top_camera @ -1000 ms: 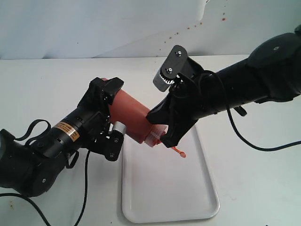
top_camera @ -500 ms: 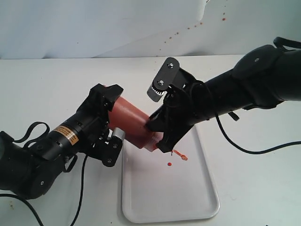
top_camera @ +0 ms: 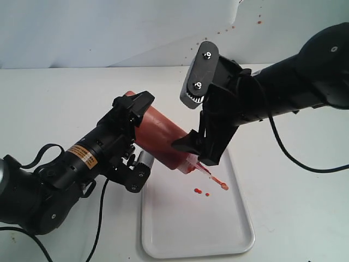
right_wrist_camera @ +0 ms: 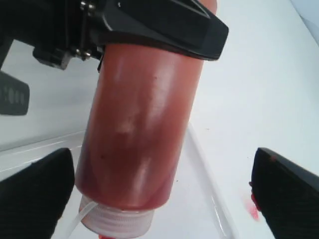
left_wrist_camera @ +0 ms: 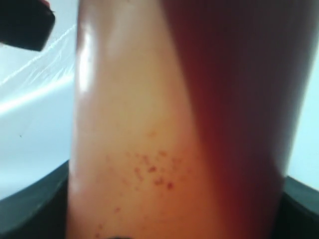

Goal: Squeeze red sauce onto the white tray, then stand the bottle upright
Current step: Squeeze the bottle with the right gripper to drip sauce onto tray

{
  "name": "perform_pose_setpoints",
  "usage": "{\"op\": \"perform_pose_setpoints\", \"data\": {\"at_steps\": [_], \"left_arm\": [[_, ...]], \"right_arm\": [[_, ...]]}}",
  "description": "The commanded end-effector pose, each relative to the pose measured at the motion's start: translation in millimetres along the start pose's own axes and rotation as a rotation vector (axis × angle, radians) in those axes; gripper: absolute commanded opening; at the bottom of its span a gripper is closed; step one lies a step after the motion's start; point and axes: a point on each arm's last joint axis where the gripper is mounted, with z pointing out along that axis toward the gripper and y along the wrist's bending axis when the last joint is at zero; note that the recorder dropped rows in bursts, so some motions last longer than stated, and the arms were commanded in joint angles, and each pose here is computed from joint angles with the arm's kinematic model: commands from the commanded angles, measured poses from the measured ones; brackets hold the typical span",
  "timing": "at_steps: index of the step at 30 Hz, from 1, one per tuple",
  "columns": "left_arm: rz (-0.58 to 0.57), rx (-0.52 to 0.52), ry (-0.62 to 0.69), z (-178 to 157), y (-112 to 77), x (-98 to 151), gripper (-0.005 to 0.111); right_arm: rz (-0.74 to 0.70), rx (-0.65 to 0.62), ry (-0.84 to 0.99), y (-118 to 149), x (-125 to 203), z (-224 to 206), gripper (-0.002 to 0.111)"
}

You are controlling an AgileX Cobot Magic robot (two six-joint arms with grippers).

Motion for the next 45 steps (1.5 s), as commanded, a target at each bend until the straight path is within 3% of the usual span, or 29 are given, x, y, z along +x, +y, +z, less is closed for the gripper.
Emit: {"op": "perform_pose_setpoints", "data": {"at_steps": [1,24,26,29,31,36,39,42,45], "left_arm": [[0.005,-0.078,0.050,0.2,12.1,5.0,0.000],[0.005,-0.078,0.050,0.2,12.1,5.0,0.000],[0.005,-0.078,0.050,0.2,12.1,5.0,0.000],[0.005,-0.078,0.050,0.2,12.1,5.0,0.000],[0.005,-0.078,0.050,0.2,12.1,5.0,0.000],[0.005,-0.078,0.050,0.2,12.1,5.0,0.000],[0.005,-0.078,0.050,0.2,12.1,5.0,0.000],[0.005,-0.078,0.050,0.2,12.1,5.0,0.000],[0.009,-0.081,0.040,0.2,12.5,4.1,0.000]], "right_arm": [[-0.017,-0.006,0.021,1.2,2.6,1.2,0.088],[0.037,-0.061,0.049,4.0,12.2,19.0,0.088],[0.024,-0.061,0.050,4.0,12.3,19.0,0.091],[0.009,-0.047,0.055,2.7,12.8,19.1,0.105],[0.009,-0.049,0.055,2.9,12.8,19.1,0.105],[0.061,-0.016,0.048,-0.1,12.5,20.0,0.105],[0.230,0.063,0.026,-8.2,16.4,31.7,0.105],[0.185,-0.076,0.069,4.0,25.0,44.2,0.105],[0.167,-0.070,0.081,3.6,29.3,51.3,0.105]]}}
